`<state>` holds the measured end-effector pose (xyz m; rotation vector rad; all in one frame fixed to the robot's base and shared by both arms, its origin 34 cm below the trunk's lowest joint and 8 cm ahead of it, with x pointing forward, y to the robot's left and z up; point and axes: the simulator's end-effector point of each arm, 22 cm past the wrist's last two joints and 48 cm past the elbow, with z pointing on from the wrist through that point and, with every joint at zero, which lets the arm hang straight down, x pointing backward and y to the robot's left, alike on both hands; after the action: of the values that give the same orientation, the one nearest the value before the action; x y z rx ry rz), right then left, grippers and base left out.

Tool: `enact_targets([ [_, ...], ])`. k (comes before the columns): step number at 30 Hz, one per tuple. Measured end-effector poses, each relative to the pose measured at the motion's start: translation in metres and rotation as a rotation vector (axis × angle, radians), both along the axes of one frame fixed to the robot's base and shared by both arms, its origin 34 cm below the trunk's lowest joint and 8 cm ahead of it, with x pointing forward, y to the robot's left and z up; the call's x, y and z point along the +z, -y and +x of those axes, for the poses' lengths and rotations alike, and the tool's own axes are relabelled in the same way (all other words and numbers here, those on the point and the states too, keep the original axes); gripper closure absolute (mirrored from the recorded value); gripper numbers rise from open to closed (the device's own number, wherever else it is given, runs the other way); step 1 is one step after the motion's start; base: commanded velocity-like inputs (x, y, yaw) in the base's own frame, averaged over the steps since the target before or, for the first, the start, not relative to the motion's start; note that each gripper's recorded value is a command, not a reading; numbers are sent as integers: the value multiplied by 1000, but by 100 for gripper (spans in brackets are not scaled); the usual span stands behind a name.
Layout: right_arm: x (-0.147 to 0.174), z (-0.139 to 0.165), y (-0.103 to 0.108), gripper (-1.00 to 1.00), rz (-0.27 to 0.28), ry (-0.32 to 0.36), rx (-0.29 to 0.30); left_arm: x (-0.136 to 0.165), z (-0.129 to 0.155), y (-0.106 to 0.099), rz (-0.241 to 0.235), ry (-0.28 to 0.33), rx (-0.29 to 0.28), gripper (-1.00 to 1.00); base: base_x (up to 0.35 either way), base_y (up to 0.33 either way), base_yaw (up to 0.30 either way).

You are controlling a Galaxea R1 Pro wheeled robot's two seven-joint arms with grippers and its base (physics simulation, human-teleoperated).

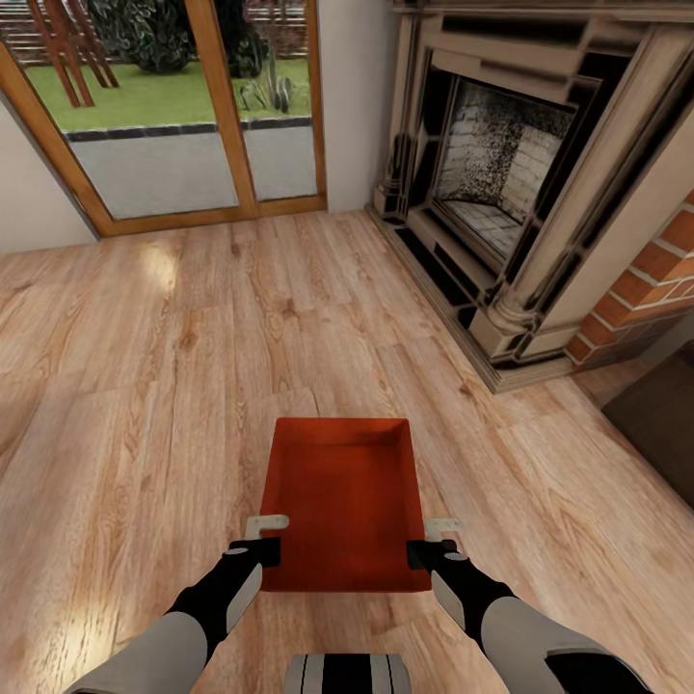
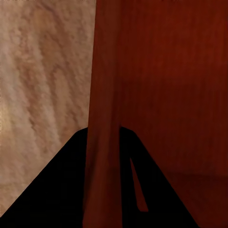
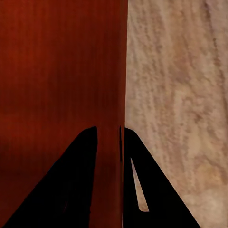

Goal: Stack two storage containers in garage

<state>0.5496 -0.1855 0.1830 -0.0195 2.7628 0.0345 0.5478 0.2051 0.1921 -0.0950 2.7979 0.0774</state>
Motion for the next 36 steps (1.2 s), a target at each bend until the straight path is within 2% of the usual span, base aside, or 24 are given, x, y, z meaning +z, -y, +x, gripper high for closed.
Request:
enact_targets([
  [36, 73, 16, 0, 100, 0, -2, -1, 73, 16, 0, 0, -3, -1, 100, 0, 0, 0],
])
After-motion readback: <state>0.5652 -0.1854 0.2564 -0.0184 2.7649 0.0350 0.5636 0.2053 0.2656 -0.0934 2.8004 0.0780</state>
